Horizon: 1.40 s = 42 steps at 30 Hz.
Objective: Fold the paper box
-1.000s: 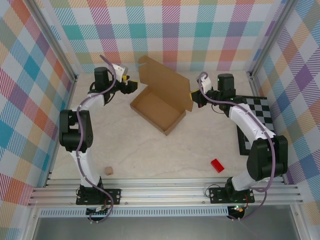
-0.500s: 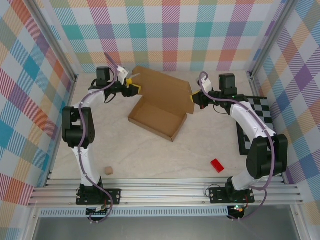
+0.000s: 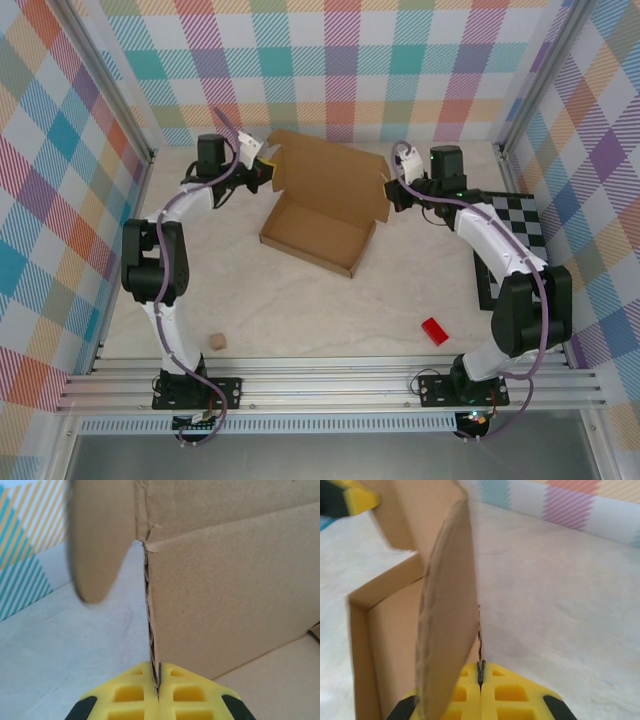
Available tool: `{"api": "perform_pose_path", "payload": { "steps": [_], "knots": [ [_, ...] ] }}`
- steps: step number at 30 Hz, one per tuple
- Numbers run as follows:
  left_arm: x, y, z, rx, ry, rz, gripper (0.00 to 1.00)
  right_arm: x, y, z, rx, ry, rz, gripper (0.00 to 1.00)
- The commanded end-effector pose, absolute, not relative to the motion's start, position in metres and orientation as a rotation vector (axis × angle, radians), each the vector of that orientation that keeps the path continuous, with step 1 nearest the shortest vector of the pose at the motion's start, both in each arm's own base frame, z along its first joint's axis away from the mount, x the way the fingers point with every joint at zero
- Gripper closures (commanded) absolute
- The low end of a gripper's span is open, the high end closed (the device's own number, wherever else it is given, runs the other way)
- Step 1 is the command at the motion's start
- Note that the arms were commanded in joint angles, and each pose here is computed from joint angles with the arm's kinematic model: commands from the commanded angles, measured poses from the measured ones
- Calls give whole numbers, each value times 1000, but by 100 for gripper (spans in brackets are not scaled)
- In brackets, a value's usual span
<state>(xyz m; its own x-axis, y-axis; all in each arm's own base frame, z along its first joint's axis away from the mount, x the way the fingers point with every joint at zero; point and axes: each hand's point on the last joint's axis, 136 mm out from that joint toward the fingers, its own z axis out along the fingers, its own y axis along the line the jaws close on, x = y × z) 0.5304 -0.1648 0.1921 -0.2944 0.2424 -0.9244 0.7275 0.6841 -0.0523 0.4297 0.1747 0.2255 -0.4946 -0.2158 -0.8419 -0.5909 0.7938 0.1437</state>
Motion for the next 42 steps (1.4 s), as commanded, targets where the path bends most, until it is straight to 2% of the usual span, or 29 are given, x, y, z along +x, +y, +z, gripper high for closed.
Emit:
{"api": "perform_pose_path", "payload": {
  "steps": [1,6,12,22,28,35,42],
  "knots": [
    [528,-187,227,560,1753,-449,100,461,167,230,-255,2067,363,100],
    [511,-201,225,308,1731,-380,100,475,162,220,114,2078,346,100],
    [482,-216,223,220,1660,-433,100,478,169,209,253,2035,376,100],
    [441,-218,195,231,1707,-520,100,437,170,176,245,2066,347,100],
    [401,-232,170,305,1762,-547,100,406,162,150,195,2112,321,100],
    [373,-235,144,158,1856,-654,100,377,154,129,141,2190,281,100],
    [375,-253,175,38,1897,-694,100,361,160,126,92,2231,275,100]
  ]
}}
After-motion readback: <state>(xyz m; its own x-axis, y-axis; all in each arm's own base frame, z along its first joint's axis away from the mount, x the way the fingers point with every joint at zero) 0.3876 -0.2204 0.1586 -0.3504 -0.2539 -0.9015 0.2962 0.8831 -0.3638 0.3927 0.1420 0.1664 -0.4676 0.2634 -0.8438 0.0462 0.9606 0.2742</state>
